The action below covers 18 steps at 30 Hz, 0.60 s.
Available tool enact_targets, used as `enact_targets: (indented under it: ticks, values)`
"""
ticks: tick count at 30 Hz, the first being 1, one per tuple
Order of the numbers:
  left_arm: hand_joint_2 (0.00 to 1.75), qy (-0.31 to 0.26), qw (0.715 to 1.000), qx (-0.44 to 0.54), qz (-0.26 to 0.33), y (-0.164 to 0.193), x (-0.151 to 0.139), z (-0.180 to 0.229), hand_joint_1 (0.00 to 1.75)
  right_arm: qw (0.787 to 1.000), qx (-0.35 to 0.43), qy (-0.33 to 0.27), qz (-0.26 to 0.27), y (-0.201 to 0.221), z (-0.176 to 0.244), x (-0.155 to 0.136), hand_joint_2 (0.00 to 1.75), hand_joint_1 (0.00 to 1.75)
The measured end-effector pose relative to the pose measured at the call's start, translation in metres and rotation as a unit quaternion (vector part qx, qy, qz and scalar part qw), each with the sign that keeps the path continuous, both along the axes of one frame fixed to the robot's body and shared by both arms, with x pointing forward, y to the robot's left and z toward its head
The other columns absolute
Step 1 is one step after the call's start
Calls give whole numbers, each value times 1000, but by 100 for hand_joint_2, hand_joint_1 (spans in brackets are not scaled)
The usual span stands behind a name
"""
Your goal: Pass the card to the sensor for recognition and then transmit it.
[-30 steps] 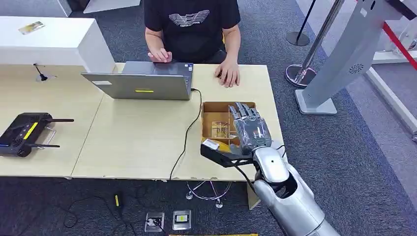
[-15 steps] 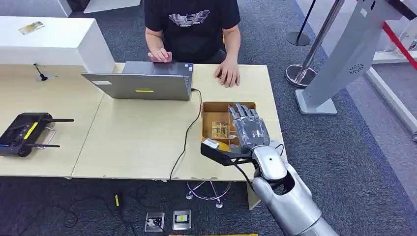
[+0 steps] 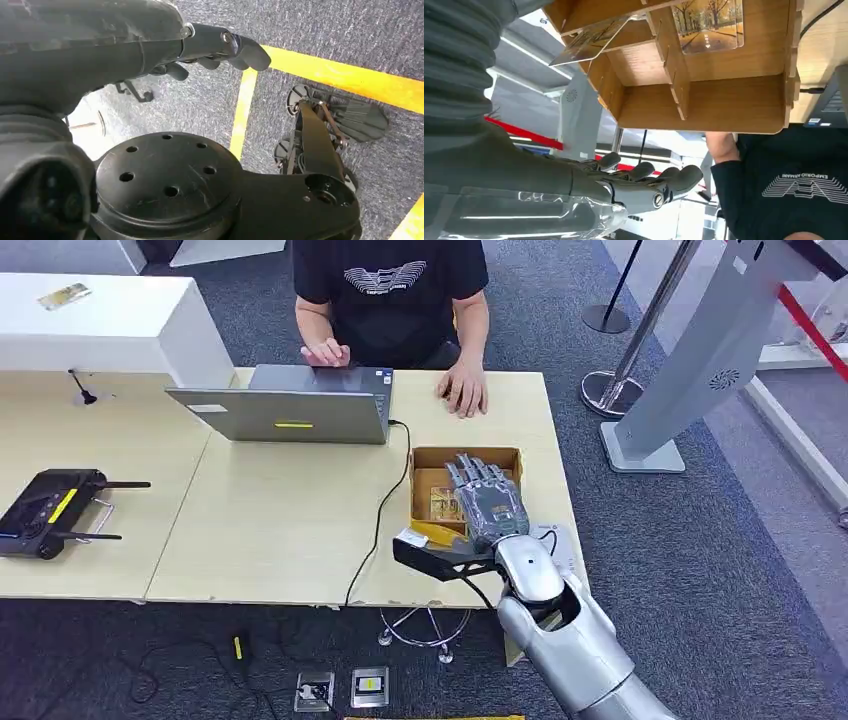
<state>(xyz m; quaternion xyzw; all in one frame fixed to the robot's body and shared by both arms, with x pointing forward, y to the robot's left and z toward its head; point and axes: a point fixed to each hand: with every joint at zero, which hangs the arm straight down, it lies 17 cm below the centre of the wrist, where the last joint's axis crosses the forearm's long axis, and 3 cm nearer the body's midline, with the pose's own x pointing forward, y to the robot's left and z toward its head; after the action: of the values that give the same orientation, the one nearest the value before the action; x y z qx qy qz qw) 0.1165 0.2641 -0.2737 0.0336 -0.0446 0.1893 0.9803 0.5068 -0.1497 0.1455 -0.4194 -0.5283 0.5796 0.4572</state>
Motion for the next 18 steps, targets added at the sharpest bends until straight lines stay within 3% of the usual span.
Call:
enact_targets:
  ticks: [18]
  values:
    - [0,8,1000,1,14,1,-3,0,0,1000,-12,-7,-17,-9,7,15,175,0]
